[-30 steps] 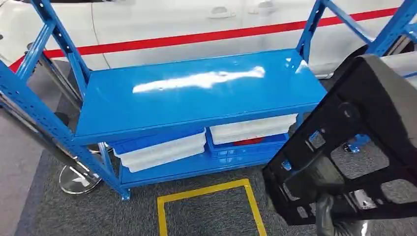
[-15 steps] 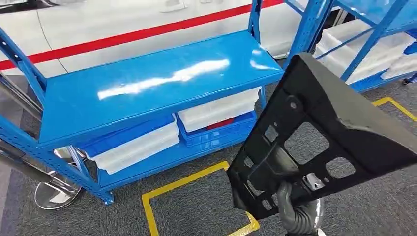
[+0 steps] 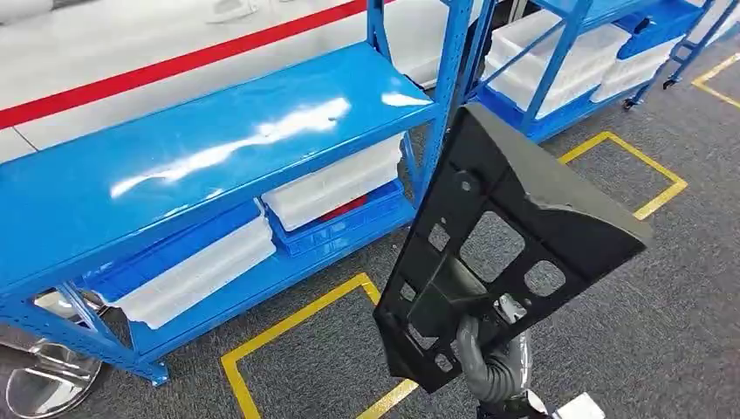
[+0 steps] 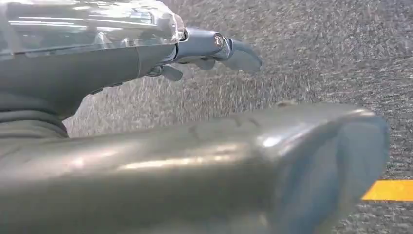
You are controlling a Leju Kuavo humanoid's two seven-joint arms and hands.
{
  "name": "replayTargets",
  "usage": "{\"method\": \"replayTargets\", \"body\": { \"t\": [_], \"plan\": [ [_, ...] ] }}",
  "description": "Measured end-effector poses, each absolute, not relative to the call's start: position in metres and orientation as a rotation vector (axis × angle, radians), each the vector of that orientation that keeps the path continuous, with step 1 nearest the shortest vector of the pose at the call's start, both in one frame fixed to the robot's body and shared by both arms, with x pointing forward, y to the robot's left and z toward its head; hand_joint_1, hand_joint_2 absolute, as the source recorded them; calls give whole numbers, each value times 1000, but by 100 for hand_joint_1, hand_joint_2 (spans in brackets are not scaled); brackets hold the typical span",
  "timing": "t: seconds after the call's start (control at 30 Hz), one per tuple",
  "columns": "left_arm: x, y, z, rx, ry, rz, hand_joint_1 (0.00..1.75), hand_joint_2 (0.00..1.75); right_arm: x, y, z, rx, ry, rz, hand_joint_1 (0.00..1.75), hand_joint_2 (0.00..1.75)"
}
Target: Take the parts from the cabinet and place them on the table.
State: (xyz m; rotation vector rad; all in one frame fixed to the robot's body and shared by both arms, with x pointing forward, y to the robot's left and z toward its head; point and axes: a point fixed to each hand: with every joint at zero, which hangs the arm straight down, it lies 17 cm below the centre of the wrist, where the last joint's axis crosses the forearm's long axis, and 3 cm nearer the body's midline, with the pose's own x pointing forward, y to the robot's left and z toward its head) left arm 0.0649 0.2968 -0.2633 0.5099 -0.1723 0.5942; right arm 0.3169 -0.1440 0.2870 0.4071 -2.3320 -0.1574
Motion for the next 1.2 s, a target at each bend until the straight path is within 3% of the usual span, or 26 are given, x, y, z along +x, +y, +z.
{"method": "replayTargets", "body": {
  "t": [1.2],
  "plan": [
    [36, 288, -262, 554, -93, 555, 0, 0, 342, -87, 270, 575, -2249, -74, 175, 175]
  ]
}}
